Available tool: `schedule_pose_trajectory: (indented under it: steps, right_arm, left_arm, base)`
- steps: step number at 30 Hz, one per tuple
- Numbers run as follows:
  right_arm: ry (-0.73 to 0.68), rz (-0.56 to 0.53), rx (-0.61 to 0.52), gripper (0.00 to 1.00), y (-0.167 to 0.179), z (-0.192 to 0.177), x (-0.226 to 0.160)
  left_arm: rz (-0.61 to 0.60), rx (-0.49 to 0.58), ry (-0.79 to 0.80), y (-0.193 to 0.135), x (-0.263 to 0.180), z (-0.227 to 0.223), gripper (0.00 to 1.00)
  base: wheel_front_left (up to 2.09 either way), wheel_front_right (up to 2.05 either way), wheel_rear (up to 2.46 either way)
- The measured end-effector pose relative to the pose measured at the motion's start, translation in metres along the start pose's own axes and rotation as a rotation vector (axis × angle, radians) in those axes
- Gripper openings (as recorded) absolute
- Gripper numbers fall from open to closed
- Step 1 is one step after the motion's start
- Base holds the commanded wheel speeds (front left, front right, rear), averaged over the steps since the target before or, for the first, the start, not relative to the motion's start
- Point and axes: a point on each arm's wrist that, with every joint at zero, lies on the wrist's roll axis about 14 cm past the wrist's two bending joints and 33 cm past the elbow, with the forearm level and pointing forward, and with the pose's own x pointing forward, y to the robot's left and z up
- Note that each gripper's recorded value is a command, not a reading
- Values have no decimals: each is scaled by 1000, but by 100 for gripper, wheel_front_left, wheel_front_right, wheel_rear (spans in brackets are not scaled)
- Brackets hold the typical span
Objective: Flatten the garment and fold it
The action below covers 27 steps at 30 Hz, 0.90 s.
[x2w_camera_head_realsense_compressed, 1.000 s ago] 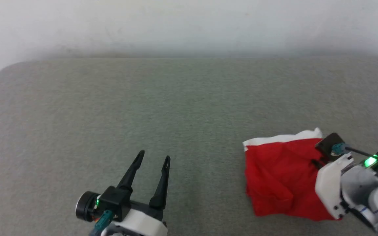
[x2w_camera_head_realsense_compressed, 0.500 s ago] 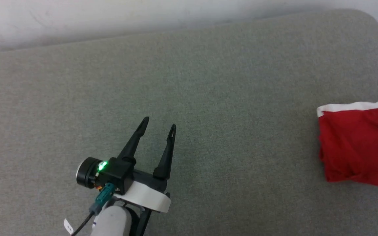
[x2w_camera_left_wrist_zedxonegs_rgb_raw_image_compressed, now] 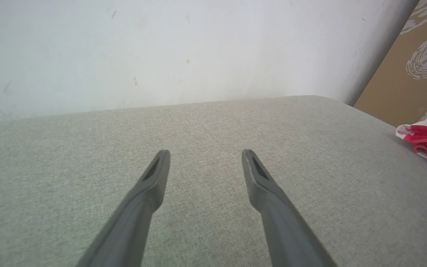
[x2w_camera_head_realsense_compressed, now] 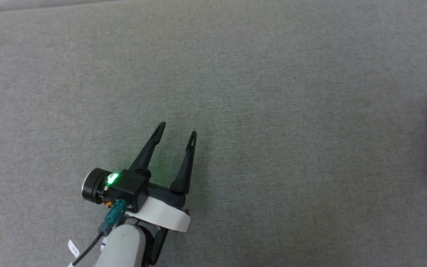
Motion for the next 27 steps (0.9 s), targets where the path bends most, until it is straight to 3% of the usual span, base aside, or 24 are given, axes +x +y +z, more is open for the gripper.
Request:
schedule_pose_trajectory:
  steps: [2, 3, 4, 12, 22, 27]
  right_arm:
    - [0, -5, 9, 0, 1, -1, 3]
    - [-10, -8, 10, 36, 1, 0, 3]
    - [-16, -13, 13, 100, 0, 2, 2]
    - [-186, -69, 57, 100, -19, 45, -16]
    - [-710, -105, 280, 100, -39, 169, -106]
    - [-948, -87, 424, 100, -28, 200, -161]
  left_arm:
    - [9, 3, 2, 3, -2, 0, 100]
    - [12, 5, 0, 4, -2, 1, 100]
    - [14, 8, -3, 4, -3, 3, 100]
    - [33, 24, -37, 3, -16, 23, 100]
    - [164, 54, -100, 19, -59, 56, 100]
    - [221, 86, -154, 26, -79, 77, 100]
  base:
    - [0, 0, 0]
    - [0, 0, 0]
    - [0, 0, 0]
    - [0, 0, 0]
    - [0, 0, 0]
    - [0, 0, 0]
